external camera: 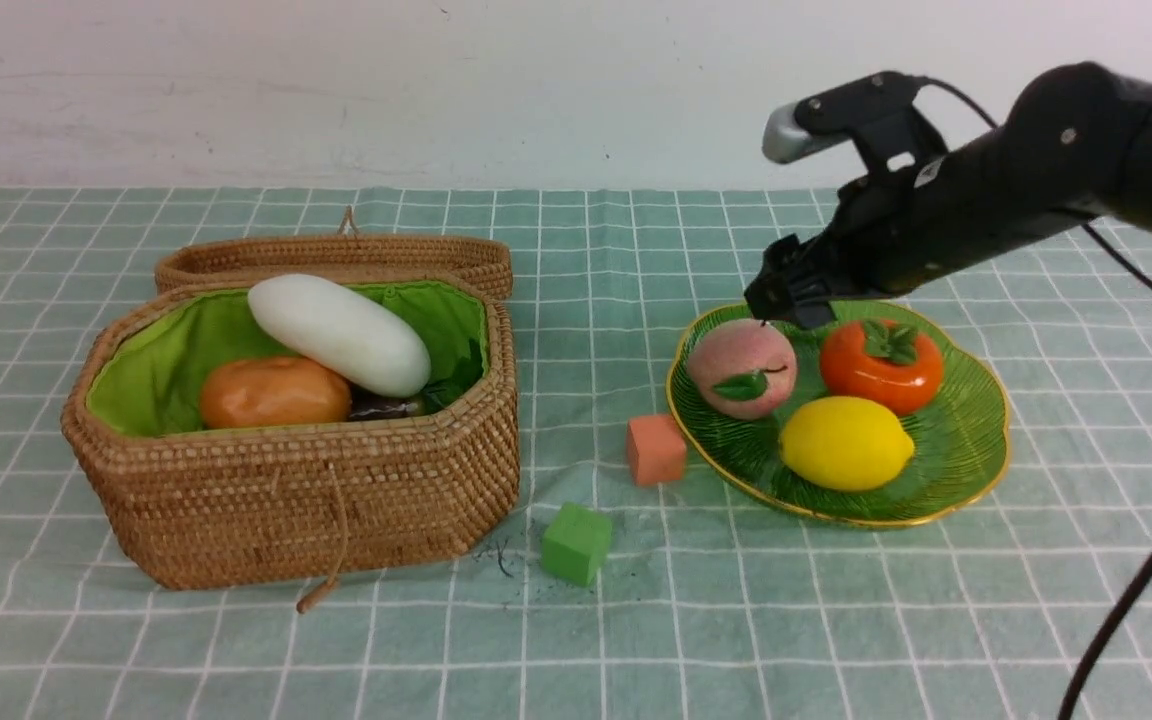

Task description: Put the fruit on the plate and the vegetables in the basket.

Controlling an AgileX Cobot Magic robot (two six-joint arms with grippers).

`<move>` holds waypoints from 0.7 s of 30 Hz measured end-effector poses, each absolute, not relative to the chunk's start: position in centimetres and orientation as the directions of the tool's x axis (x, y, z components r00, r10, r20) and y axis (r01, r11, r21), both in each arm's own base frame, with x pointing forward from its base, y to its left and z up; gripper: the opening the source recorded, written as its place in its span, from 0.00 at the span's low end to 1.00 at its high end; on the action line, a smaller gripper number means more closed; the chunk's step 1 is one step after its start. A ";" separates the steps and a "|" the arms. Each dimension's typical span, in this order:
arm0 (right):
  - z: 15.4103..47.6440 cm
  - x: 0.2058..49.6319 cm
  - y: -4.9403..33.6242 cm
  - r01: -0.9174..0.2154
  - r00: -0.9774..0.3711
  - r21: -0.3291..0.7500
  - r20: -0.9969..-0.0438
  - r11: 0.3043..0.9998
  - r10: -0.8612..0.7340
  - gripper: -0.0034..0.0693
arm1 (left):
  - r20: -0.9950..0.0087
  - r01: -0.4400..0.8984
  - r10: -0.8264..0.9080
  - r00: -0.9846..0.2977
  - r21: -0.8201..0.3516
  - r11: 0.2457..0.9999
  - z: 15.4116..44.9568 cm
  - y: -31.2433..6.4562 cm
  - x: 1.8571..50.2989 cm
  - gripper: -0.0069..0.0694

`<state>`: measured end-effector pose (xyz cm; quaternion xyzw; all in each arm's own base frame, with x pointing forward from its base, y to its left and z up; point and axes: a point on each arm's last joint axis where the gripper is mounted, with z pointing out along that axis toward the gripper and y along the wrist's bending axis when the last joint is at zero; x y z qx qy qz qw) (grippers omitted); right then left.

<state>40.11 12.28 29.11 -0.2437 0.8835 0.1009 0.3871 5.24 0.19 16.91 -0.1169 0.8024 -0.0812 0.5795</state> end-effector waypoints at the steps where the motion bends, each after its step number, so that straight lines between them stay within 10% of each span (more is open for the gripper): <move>1: 30.4 39.4 11.7 -0.500 -0.589 0.003 -0.735 0.866 -0.337 0.83 | -0.911 -0.094 -0.282 -0.301 -0.266 0.959 16.9 0.2 5.2 0.40; 9: 33.8 36.6 8.8 -0.400 -0.692 0.108 -0.687 0.910 -0.223 0.52 | -0.911 -0.094 -0.282 -0.301 -0.266 0.959 16.9 0.2 5.2 0.40; 15: 34.7 33.2 7.2 -0.383 -0.784 0.153 -0.575 0.911 -0.233 0.07 | -0.911 -0.094 -0.282 -0.301 -0.266 0.959 16.9 0.2 5.2 0.40; 21: 32.9 26.6 6.5 -0.314 -0.878 0.239 -0.440 0.919 -0.186 0.02 | -0.911 -0.094 -0.282 -0.301 -0.266 0.959 16.9 0.2 5.2 0.40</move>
